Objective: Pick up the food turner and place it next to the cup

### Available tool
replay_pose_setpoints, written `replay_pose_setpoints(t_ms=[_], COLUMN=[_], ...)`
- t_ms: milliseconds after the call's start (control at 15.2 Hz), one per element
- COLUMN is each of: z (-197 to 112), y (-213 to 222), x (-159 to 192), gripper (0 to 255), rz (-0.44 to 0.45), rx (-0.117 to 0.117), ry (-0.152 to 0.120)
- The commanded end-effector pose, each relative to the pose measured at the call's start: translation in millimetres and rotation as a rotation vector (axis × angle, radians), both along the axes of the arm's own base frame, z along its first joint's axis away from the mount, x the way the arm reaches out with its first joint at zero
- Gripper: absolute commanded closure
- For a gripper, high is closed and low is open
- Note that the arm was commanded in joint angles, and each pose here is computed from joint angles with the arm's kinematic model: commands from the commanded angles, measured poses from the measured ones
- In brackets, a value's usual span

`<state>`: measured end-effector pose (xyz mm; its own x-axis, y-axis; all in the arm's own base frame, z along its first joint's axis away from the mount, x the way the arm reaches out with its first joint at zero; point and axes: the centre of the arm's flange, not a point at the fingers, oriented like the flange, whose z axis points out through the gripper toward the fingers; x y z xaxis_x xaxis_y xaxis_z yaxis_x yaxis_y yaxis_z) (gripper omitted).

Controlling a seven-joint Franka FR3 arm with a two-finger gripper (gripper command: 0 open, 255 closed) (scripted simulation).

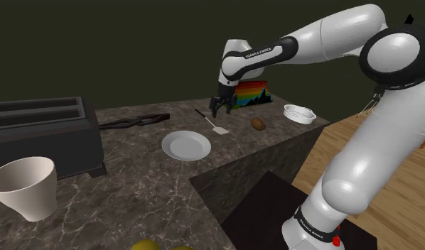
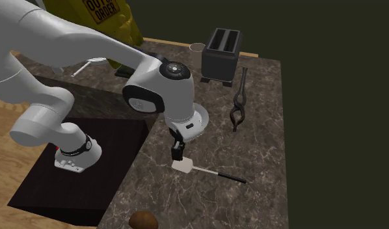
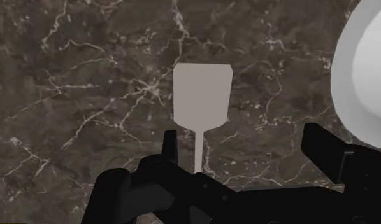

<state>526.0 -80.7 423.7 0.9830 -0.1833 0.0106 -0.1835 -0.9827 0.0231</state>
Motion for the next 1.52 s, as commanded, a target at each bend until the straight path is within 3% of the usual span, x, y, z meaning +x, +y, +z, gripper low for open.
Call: replay_pose_setpoints(t_ms=[0,462,990,1452], z=[-10.0,-45.3,-85.2,-85.2], y=[-11.6,-47.5,-48.1,-48.1], x=[19.8,90.5,93.0,93.1], gripper=[0,0,0,0], rz=[-0.017,-0.073,-0.073,-0.073], rx=[0.002,0.011,0.011,0.011], ry=[-0.014,-0.059,-0.059,-0.059])
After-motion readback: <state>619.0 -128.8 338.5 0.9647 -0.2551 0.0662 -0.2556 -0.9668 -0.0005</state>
